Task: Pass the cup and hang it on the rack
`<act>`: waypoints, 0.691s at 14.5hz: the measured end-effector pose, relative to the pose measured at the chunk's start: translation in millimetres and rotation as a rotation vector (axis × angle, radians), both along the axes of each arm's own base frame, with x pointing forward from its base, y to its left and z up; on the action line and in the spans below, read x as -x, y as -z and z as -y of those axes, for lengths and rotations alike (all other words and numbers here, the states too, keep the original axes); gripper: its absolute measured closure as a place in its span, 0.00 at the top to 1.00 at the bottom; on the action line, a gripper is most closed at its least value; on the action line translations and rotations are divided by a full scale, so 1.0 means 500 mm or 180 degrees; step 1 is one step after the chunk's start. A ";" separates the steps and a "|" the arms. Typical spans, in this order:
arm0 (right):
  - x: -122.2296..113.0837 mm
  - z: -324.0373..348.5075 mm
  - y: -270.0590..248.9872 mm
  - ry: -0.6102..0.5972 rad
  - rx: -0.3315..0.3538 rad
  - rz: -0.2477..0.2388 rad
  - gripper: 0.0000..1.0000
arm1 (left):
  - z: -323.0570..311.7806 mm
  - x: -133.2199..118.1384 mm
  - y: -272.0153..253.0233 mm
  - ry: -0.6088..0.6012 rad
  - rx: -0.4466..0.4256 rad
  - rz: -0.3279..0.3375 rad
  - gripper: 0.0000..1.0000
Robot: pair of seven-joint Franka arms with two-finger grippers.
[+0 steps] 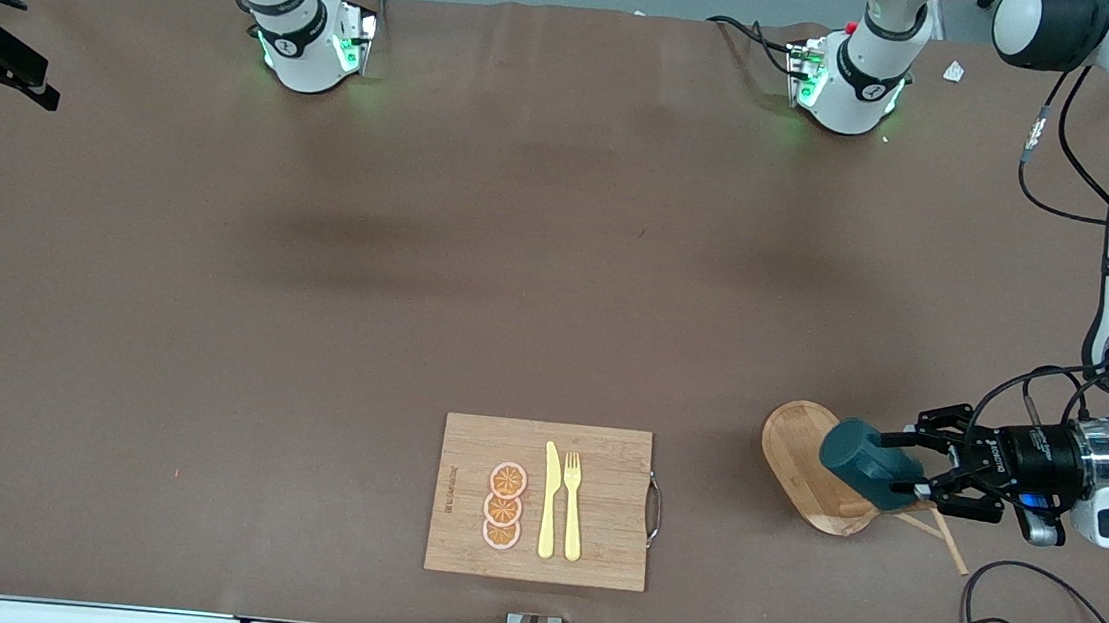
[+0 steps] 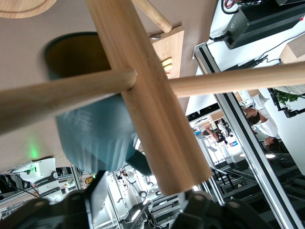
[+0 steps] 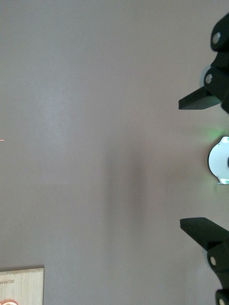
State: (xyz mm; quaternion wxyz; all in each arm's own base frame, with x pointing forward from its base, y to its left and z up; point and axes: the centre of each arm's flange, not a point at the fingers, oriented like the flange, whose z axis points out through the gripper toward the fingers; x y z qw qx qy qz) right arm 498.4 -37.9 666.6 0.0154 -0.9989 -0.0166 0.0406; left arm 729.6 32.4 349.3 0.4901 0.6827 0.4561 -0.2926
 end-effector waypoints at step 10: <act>0.000 0.000 0.000 0.0000 0.0000 -0.0002 1.00 | 0.040 0.035 -0.218 0.0444 -0.0611 0.0444 1.00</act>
